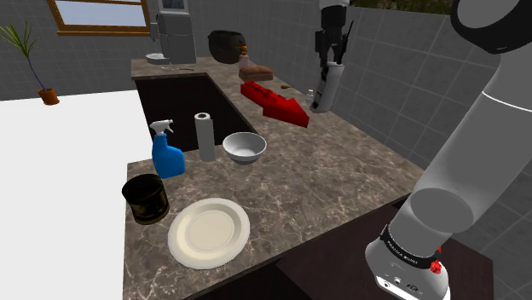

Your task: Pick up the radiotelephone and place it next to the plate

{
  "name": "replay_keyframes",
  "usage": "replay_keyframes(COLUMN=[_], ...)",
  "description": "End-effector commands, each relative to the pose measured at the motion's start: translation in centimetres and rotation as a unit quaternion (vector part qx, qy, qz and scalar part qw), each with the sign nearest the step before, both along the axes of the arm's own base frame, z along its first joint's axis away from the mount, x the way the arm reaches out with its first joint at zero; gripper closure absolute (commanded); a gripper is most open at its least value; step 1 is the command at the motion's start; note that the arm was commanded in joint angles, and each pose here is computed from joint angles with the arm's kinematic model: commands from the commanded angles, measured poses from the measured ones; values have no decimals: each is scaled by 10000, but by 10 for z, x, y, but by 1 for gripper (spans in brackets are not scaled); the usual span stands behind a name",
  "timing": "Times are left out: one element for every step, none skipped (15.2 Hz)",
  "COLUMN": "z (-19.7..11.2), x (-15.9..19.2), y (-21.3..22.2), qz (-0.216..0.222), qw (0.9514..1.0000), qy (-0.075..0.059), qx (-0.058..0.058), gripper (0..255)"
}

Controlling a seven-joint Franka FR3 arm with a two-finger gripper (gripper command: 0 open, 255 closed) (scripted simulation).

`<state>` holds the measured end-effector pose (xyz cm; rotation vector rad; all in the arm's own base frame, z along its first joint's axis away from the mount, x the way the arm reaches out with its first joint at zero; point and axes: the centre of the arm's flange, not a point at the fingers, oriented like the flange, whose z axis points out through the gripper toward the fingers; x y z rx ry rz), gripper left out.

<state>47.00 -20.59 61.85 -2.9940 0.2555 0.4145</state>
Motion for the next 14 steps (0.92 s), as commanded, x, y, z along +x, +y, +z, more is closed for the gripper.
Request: replay_keyframes(z=[11, 17, 22, 27, 33, 38, 43, 48, 54, 59, 64, 69, 75, 80], x=[0, 0, 0, 0, 0, 0, 0, 0, 0, 0, 0, 0, 0, 0], y=[0, 0, 0, 0, 0, 0, 0, 0, 0, 0, 0, 0, 0, 0], qz=[0, 0, 0, 0, 0, 0, 0, 0, 0, 0, 0, 0, 0, 0], qw=[10000, 10000, 10000, 10000, 10000, 10000, 10000, 10000, 10000, 10000, 10000, 10000, 10000, 10000], qy=[0, 0, 0, 0, 0, 0, 0, 0, 0, 0, 0, 0, 0, 0], qx=[0, 0, 0, 0, 0, 0, 0, 0, 0, 0, 0, 0, 0, 0], gripper=[255, 255, 255, 255, 255, 255, 255, 255, 255, 255, 255, 255, 255, 255])
